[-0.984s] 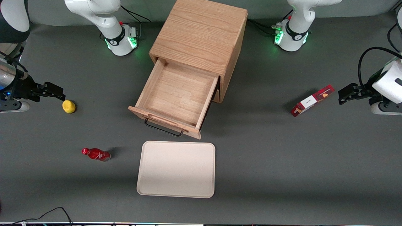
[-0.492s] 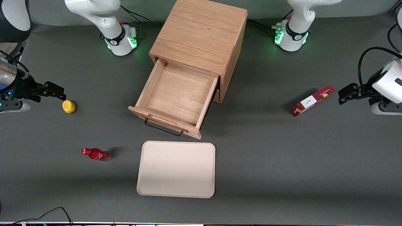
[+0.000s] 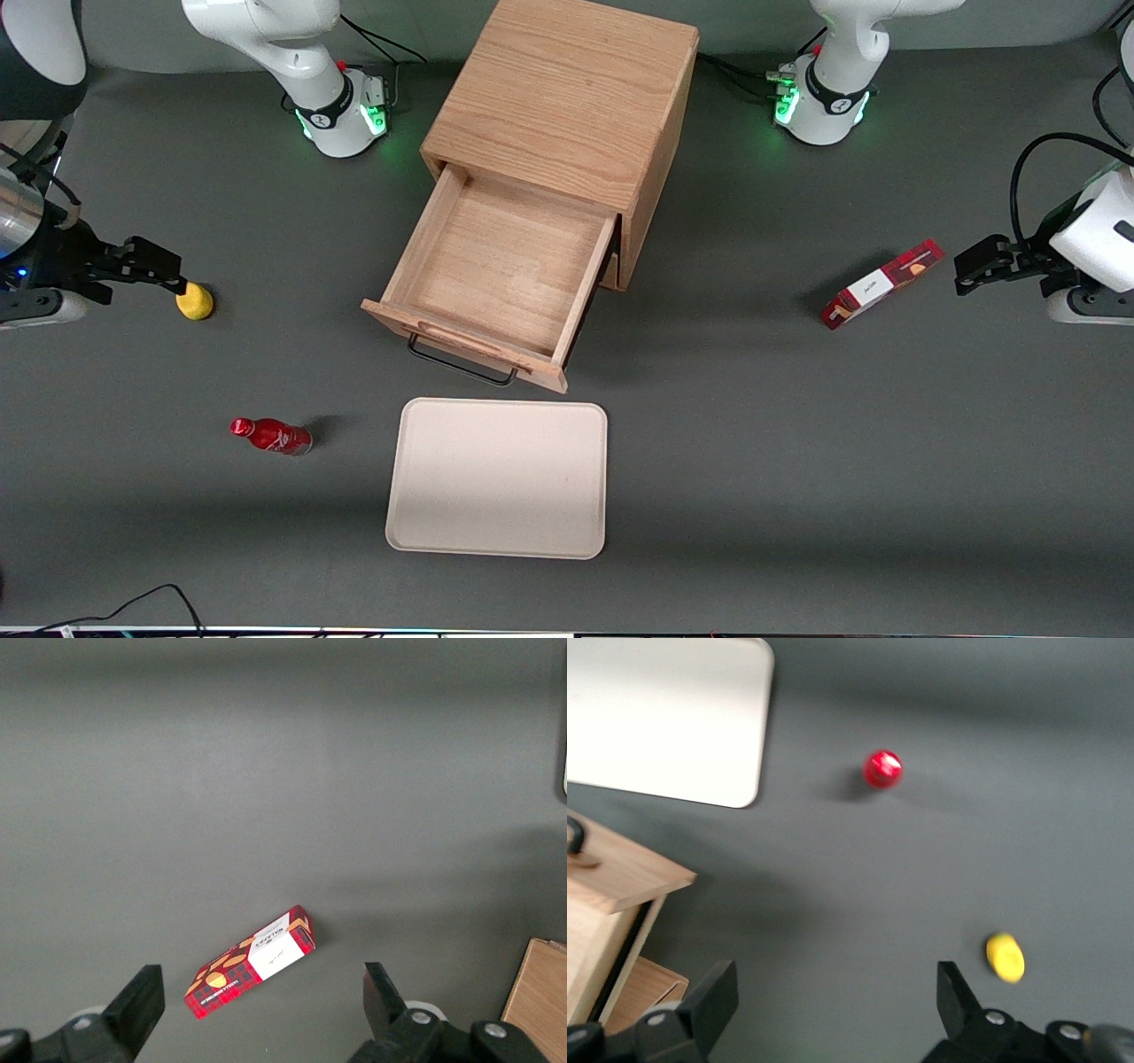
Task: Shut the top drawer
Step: 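Swing the right gripper toward the open drawer's front panel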
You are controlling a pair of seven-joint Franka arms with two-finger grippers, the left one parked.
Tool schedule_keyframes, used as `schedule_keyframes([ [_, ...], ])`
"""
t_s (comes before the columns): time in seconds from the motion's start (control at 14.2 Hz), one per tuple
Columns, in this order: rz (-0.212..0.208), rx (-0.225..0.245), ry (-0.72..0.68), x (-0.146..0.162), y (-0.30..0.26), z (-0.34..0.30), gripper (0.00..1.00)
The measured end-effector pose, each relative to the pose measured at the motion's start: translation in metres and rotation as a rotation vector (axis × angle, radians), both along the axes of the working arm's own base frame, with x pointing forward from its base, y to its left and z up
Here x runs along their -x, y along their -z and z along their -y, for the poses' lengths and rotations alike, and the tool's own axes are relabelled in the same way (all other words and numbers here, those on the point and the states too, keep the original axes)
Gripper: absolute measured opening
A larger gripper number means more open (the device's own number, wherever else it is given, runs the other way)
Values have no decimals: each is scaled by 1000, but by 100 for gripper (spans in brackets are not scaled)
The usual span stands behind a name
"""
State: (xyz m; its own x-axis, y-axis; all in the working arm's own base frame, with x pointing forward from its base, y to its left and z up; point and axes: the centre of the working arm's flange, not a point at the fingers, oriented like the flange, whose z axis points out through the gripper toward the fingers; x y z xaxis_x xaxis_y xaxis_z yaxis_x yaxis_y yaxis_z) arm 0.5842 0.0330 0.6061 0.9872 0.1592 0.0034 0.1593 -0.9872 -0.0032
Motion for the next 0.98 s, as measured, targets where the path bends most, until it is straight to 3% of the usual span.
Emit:
schedule_keyframes([
  [0.28,38,-89,-187,-13,-14,-45,100],
  [0.49,65,-116,-310,-22,-22,-68,100],
  [0.77,47,-174,-476,-34,0,-149,100],
  [0.98,44,-206,-557,-55,23,-172,100],
])
